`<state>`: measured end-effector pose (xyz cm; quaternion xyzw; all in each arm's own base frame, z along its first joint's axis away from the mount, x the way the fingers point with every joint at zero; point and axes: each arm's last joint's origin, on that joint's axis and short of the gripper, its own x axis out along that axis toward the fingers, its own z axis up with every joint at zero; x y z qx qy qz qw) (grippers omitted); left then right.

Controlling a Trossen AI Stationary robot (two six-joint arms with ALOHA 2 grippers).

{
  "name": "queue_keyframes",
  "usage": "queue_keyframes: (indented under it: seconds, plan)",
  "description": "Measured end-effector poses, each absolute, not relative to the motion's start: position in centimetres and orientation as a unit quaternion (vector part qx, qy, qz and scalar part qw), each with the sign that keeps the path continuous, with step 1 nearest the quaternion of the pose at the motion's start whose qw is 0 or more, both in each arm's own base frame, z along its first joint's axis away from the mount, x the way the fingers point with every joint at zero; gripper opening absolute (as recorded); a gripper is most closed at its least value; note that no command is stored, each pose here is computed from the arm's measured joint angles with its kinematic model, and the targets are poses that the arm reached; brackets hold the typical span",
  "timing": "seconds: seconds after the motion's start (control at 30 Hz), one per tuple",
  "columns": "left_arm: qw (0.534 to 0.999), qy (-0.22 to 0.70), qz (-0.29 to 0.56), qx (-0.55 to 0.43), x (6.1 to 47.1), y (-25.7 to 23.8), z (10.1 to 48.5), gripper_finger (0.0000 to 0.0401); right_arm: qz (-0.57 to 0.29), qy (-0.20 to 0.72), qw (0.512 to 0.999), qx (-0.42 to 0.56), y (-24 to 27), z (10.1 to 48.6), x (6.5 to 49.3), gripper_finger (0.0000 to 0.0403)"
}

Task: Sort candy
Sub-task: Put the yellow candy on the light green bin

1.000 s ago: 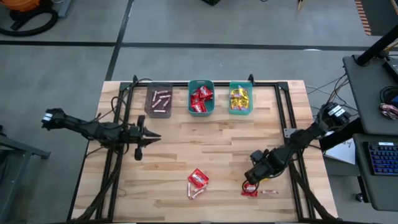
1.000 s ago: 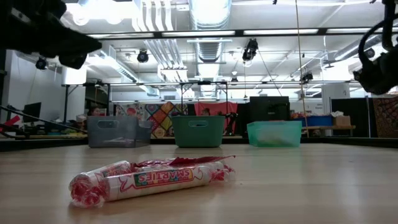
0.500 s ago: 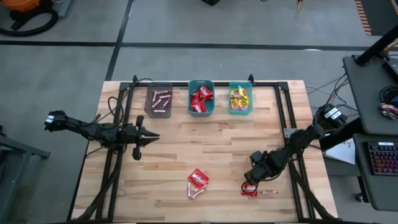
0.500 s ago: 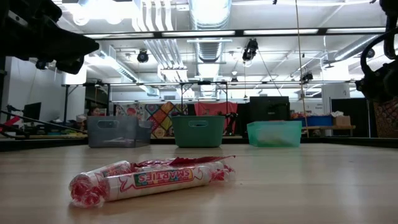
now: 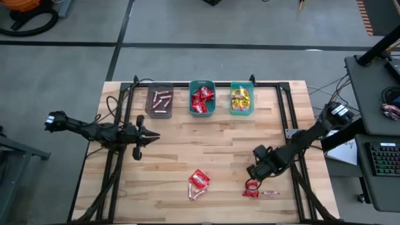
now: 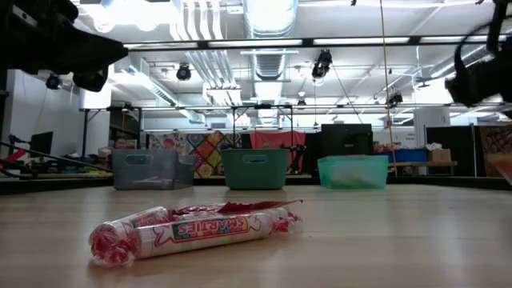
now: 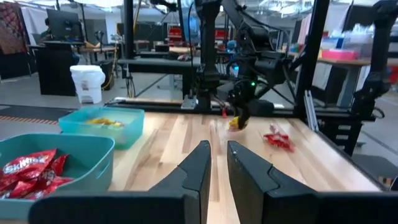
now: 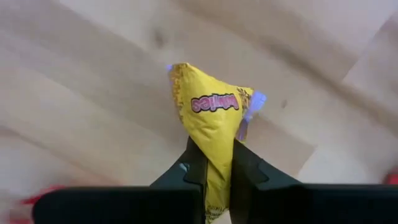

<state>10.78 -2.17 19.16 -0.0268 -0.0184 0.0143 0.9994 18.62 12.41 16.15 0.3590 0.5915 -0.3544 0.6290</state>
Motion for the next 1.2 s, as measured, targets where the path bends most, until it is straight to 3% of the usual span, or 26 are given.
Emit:
queue_keyframes:
  seconds: [0.2, 0.37, 0.5, 0.7, 0.9, 1.2]
  plan:
    - [0.999, -0.038, 0.023, -0.031, 10.8, -2.1, 19.6, 0.0038, -0.312, 0.45, 0.752, 0.366, 10.0, 20.4, 19.6, 0.0027]
    - [0.996, -0.043, 0.067, -0.031, 10.7, -1.9, 19.6, 0.0038, -0.219, 0.319, 0.863, 0.325, 6.5, 24.1, 22.4, 0.0027]
    - [0.995, -0.043, 0.092, -0.025, 10.7, -1.7, 19.6, 0.0038, -0.15, 0.258, 0.912, 0.282, 2.0, 26.1, 24.3, 0.0028]
    - [0.995, -0.042, 0.093, -0.022, 10.7, -1.7, 19.6, 0.0038, -0.205, 0.244, 0.911, 0.262, -8.0, 25.9, 23.6, 0.0028]
    - [0.994, -0.042, 0.1, -0.022, 10.7, -1.7, 19.6, 0.0038, -0.341, 0.236, 0.849, 0.327, -17.3, 23.6, 19.8, 0.0028]
    - [0.991, -0.034, 0.13, -0.019, 10.8, -1.5, 19.5, 0.0038, -0.298, 0.261, 0.82, 0.413, -21.8, 18.3, 19.9, 0.0058]
